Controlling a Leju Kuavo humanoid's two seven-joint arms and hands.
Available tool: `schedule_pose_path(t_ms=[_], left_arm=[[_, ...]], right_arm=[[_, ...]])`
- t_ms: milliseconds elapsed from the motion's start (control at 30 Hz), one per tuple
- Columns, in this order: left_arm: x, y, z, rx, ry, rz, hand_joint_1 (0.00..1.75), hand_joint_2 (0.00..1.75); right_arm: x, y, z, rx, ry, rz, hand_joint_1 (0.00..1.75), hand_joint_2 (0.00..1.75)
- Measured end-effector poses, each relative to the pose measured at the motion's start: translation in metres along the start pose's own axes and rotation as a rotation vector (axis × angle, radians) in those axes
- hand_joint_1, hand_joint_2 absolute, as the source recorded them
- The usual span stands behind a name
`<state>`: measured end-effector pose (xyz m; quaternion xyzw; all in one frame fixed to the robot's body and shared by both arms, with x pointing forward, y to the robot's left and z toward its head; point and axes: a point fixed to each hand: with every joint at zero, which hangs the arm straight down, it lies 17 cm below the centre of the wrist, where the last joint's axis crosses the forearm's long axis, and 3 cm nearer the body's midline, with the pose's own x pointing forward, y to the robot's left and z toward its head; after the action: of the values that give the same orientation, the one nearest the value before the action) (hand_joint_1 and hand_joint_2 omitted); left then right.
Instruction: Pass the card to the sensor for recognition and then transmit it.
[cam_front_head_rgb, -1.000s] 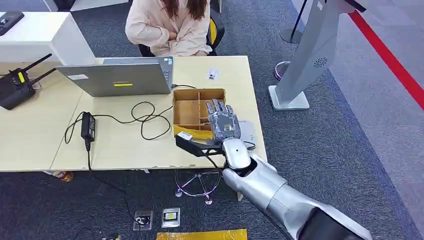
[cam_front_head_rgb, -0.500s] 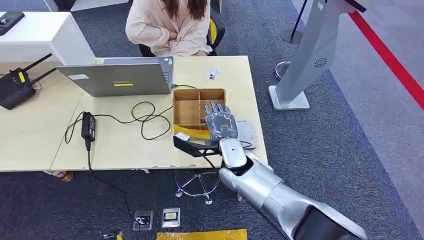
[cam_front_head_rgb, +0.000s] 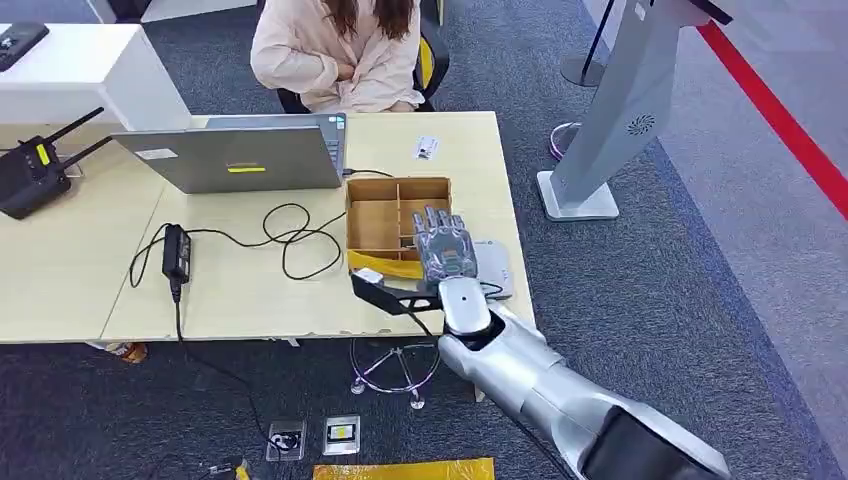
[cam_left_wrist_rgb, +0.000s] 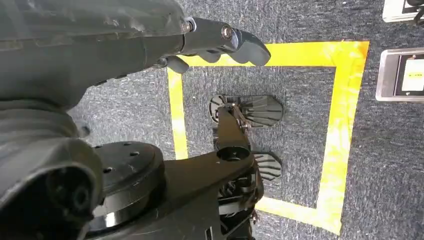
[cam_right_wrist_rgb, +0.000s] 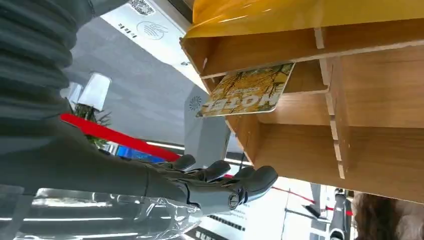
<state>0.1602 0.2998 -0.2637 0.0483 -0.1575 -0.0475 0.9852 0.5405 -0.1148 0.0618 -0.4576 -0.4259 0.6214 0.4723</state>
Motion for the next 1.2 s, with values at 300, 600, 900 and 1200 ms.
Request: schedule_pose_path(t_ms=[300, 600, 900, 1200], left_arm=[[0.001, -0.001, 0.000, -0.001, -0.002, 0.000, 0.00, 0.00], [0.001, -0.001, 0.000, -0.003, 0.000, 0.002, 0.00, 0.00], [0.001, -0.001, 0.000, -0.002, 0.000, 0.001, 0.00, 0.00], [0.001, -0.001, 0.000, -0.001, 0.000, 0.001, 0.00, 0.00]], right_arm=[[-0.003, -0.008, -0.004, -0.012, 0.016, 0.029, 0.00, 1.75], [0.009, -0.019, -0.005, -0.009, -0.005, 0.051, 0.00, 1.75], [0.011, -0.018, -0.005, -0.004, -0.009, 0.051, 0.00, 1.75], [0.011, -0.017, -0.005, 0.004, -0.010, 0.055, 0.00, 1.75]])
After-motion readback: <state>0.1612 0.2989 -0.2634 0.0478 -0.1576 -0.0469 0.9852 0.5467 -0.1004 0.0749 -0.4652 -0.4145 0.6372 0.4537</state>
